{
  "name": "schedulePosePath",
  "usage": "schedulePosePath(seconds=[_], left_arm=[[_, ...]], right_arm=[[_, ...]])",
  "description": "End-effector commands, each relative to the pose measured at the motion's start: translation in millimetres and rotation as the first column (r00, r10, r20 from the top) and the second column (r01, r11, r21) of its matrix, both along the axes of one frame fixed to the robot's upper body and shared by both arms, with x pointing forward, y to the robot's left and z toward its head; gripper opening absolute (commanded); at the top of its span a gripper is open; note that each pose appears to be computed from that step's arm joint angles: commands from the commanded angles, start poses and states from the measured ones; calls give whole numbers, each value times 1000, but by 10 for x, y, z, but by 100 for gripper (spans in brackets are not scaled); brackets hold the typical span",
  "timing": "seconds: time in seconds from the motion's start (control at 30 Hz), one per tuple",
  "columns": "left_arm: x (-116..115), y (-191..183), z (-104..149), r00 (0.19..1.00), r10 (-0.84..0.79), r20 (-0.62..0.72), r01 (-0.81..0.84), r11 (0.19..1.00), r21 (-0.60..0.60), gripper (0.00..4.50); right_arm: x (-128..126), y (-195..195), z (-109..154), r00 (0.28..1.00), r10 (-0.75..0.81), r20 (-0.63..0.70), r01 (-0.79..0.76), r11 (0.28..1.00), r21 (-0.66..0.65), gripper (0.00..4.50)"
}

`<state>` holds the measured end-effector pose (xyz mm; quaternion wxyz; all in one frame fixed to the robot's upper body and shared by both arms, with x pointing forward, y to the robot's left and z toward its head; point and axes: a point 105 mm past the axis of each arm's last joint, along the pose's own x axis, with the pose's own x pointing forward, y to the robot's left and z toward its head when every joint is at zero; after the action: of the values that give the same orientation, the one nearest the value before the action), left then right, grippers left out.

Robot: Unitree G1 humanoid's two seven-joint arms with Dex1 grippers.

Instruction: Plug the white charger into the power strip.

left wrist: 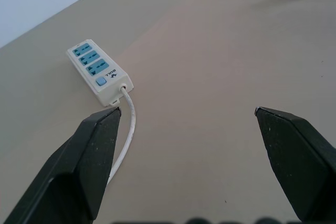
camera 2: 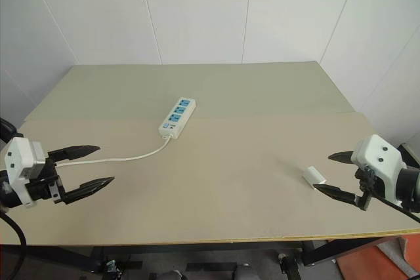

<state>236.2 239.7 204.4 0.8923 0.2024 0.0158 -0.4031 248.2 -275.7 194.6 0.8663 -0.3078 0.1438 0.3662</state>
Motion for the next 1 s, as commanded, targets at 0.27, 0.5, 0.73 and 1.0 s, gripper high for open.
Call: schedulePosePath(seconds=[0.27, 0.5, 0.73, 1.0], left_arm=[[49, -58, 40, 999, 0, 46, 1, 999, -33, 447], [557, -42, 50, 963, 222, 150, -214, 975, -66, 447], [1084, -199, -18, 902, 403, 155, -384, 912, -143, 447], [1597, -565, -132, 885, 452, 112, -420, 878, -229, 447]], right_arm=[[-5, 9, 139, 998, 3, 58, -2, 1000, -9, 450], [-12, 44, 148, 998, 9, 66, -9, 1000, -4, 450], [15, 107, 145, 997, 14, 82, -14, 1000, -6, 450], [74, 211, 170, 994, 27, 105, -28, 1000, 13, 450]])
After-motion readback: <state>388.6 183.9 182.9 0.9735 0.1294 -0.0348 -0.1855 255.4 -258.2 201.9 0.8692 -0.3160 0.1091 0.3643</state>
